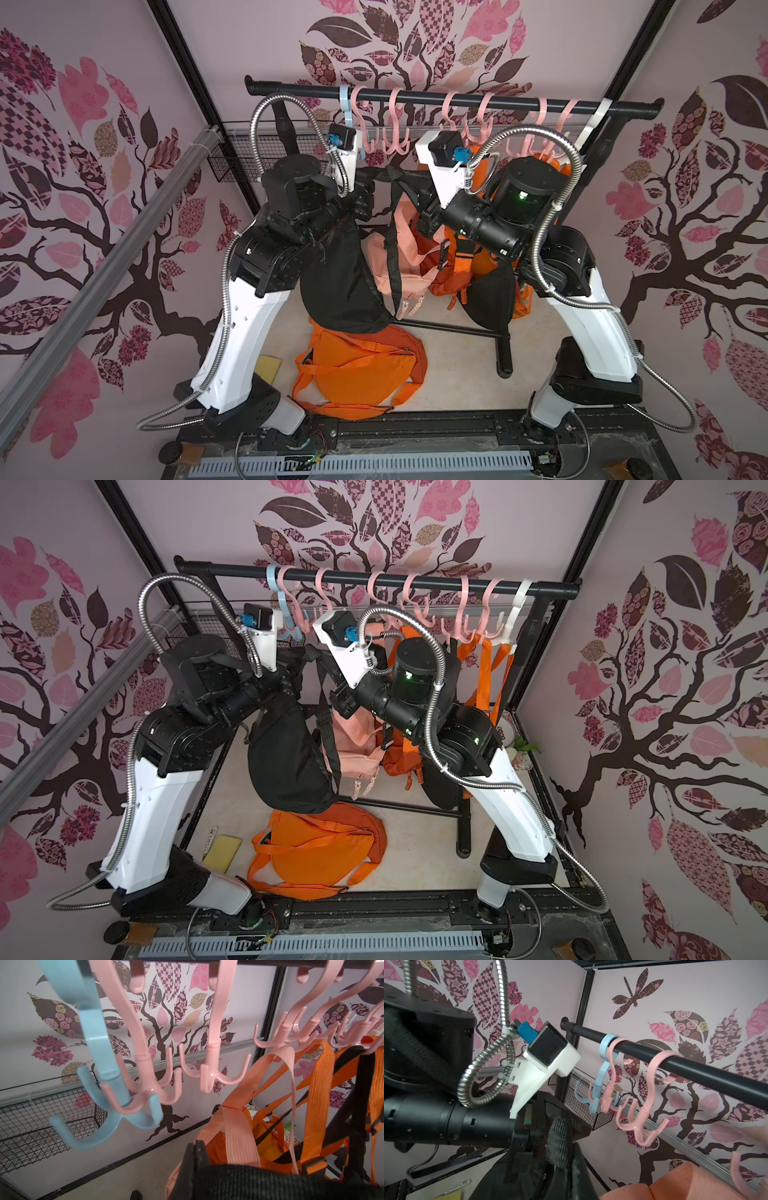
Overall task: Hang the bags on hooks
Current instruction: Hang the bag on the hook.
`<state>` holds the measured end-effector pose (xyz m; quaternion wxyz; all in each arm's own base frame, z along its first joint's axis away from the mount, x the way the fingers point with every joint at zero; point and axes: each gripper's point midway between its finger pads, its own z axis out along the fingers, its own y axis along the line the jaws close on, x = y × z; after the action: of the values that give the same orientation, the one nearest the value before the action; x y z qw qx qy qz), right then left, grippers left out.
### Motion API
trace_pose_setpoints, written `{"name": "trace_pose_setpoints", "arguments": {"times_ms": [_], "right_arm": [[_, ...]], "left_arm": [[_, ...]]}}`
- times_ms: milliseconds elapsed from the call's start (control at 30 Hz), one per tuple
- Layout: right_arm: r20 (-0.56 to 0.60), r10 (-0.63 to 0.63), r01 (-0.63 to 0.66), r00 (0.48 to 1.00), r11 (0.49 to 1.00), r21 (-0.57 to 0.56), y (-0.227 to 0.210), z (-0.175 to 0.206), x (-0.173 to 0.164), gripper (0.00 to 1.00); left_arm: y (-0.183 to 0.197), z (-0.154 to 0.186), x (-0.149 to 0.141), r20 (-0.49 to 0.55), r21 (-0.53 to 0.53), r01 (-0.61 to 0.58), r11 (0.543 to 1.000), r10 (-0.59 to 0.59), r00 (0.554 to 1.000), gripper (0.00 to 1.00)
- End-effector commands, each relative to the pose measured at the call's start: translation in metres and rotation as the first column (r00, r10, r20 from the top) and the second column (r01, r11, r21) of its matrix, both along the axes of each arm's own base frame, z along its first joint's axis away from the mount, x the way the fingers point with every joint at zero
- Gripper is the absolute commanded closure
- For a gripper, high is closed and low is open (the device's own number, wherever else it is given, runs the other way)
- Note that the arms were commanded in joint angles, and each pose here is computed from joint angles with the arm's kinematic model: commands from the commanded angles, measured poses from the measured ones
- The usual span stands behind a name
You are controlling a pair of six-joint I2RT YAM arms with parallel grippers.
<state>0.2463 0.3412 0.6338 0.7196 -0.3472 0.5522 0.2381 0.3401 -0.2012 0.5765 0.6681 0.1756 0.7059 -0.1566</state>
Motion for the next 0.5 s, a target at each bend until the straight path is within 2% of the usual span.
{"name": "trace_pose_setpoints", "arguments": {"times_ms": [0, 100, 233, 467], "right_arm": [[0.013, 0.051, -0.052, 0.999, 0.997, 0.066, -0.008, 0.016, 0.006, 1.00], [0.000, 0.082, -0.082, 0.997, 0.990, 0.118, -0.016, 0.022, 0.022, 1.00], [0.039, 0.071, -0.075, 0.997, 0.991, 0.111, -0.015, 0.026, 0.030, 1.00], [0.003, 0.121, -0.119, 0.993, 0.973, 0.200, -0.040, 0.034, 0.064, 1.00]], "left_arm": [[0.009, 0.005, 0.003, -0.013, 0.000, -0.035, 0.999, 0.035, 0.999, 1.00], [0.015, 0.011, 0.017, -0.014, -0.042, -0.047, 0.998, 0.047, 0.999, 1.00], [0.018, 0.019, 0.029, -0.014, -0.096, -0.045, 0.994, 0.044, 0.999, 1.00], [0.005, 0.013, 0.045, -0.027, -0.110, -0.022, 0.994, 0.019, 0.999, 1.00]]}}
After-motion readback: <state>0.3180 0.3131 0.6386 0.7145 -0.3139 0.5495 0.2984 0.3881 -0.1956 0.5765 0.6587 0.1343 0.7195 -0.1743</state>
